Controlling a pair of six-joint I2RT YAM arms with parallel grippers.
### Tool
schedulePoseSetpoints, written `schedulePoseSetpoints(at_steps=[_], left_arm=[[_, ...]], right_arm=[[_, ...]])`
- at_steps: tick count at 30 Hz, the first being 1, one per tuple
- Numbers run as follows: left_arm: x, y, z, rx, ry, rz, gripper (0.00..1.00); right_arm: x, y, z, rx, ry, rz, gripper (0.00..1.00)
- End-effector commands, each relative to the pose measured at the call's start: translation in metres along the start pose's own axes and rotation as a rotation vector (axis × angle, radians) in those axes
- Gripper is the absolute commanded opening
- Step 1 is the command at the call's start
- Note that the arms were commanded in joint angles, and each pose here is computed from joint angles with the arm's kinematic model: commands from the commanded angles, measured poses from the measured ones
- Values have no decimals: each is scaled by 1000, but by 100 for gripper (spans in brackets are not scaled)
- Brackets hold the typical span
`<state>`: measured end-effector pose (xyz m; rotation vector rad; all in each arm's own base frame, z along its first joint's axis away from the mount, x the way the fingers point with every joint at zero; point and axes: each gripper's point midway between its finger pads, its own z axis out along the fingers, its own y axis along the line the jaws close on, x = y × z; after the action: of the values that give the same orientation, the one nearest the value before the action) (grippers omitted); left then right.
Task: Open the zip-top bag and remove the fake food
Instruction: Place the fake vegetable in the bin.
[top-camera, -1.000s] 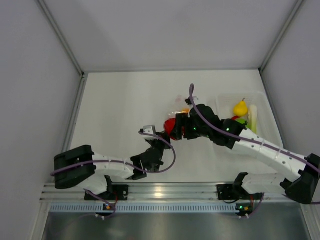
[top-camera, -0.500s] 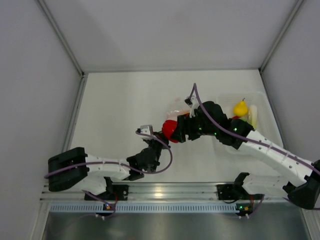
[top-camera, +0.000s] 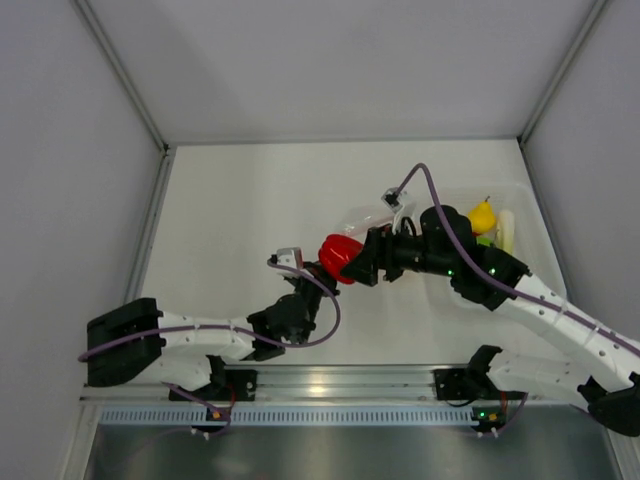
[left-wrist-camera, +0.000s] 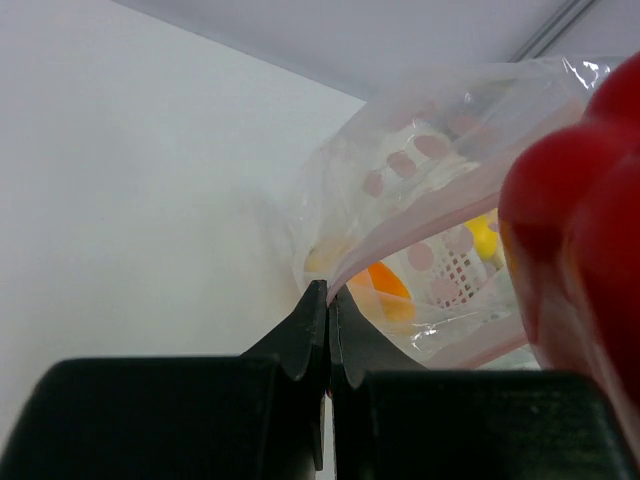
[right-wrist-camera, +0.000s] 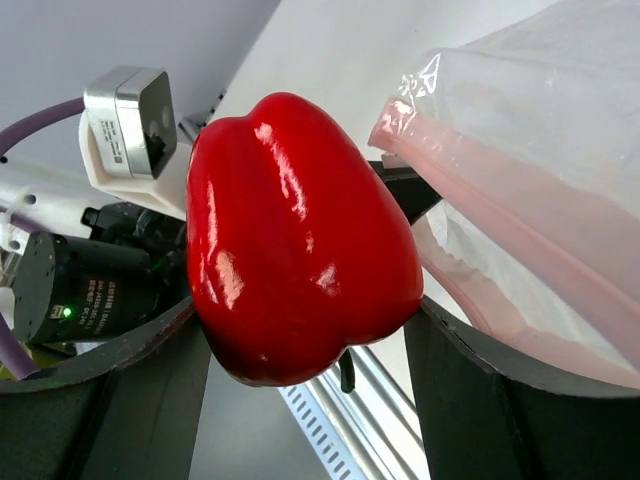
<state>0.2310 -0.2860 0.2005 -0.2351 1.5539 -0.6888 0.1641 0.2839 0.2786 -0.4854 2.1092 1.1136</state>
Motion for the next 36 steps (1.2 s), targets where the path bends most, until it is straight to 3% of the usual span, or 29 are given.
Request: schedulePoseSetpoints(at_steps=[1, 13, 22, 29, 36], left_arm=[[-9, -9, 2, 1, -2, -13, 0], [-22, -15, 2, -13, 12, -20, 0], [-42, -18, 2, -22, -27, -21, 0], [-47, -19, 4, -33, -35, -14, 0], [-53, -13, 3, -56, -33, -27, 0]], right_arm=[[-36, 29, -8, -134, -150, 6, 0], [-16, 81, -13, -456, -4, 10, 0], [-1, 94, -20, -575, 51, 29, 0], [-11, 93, -26, -526, 17, 10, 0], [-41, 52, -26, -212, -49, -3, 0]])
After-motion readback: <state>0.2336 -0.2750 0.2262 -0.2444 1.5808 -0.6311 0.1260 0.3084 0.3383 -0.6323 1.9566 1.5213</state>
